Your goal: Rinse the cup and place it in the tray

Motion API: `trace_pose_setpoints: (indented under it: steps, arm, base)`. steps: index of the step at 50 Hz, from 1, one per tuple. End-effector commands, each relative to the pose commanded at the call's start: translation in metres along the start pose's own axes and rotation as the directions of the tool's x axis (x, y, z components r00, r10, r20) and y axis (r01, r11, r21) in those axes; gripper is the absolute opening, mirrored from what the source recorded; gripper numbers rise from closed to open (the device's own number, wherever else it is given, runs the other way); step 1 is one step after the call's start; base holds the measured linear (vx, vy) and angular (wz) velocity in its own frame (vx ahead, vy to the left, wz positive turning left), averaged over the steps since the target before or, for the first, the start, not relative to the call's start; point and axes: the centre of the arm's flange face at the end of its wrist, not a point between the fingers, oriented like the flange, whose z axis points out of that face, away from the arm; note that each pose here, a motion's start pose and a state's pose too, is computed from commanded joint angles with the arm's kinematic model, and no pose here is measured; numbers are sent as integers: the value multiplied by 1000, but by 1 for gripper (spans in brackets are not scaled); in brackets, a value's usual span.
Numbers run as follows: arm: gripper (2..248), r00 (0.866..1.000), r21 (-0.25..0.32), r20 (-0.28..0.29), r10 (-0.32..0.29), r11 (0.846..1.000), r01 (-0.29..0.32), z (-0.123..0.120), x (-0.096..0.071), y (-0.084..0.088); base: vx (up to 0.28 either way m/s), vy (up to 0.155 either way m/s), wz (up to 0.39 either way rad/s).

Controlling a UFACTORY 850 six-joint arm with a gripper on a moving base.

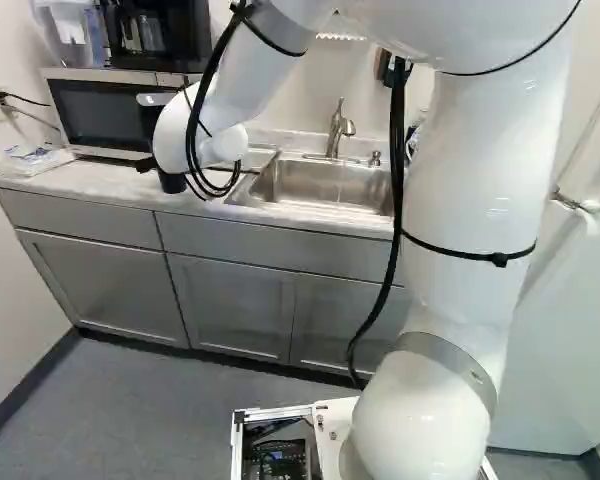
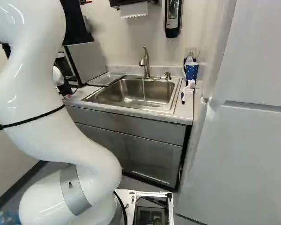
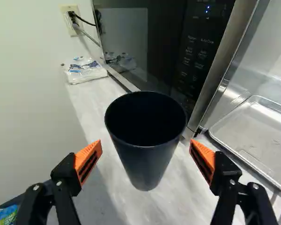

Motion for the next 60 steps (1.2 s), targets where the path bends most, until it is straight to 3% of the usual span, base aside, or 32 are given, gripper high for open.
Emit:
trace_pose_setpoints:
  steps: [35,60]
  arm:
    - [247,996,3,-92,1,1000,0,16,-21,-1]
    - [247,997,5,-79,1,1000,0,17,-41,-3]
  base:
    - [0,0,0]
    - [0,0,0]
